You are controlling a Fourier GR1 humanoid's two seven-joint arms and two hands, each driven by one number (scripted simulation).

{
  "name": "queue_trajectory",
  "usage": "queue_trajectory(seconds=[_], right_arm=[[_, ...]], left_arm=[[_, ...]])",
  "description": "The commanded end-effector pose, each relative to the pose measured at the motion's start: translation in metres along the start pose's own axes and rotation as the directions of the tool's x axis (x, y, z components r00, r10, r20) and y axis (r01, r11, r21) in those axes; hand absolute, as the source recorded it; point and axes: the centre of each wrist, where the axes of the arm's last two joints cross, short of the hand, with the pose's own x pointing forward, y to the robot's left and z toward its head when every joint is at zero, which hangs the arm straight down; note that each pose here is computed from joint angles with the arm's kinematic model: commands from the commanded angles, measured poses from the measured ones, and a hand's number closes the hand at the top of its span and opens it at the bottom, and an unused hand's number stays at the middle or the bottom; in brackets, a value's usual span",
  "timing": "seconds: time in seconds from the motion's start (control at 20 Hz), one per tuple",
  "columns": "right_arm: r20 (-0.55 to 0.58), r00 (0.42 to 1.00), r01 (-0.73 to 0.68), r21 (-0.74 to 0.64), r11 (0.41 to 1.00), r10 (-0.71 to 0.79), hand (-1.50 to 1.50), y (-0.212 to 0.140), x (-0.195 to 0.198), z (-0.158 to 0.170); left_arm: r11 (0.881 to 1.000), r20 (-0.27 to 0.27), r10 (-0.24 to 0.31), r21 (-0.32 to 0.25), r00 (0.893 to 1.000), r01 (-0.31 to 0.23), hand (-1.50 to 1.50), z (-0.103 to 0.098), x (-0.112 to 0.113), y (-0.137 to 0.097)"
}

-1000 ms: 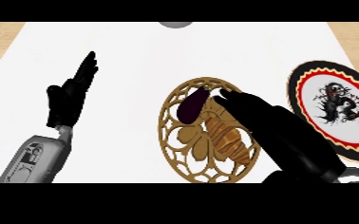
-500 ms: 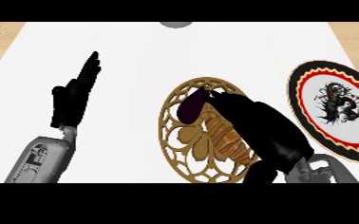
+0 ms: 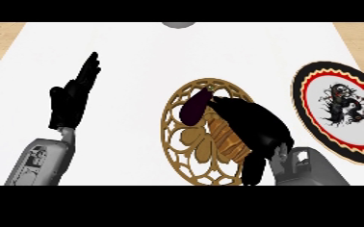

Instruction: Pick the croissant from the placemat and place it in the plate

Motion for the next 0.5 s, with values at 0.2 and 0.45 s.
queue_trajectory(seconds=[0.2,0.45], right_arm=[[-0.04,0.999,-0.013,0.039,0.999,0.015,-1.5,0.016,-0.008,-0.012],[-0.032,0.999,-0.005,0.07,0.998,0.007,-1.5,0.028,-0.018,-0.043]], left_arm=[[1.0,0.006,-0.007,-0.008,1.0,0.007,0.0,-0.002,0.015,0.026],[1.0,-0.01,0.001,0.01,1.0,-0.001,0.0,-0.004,0.01,0.005]])
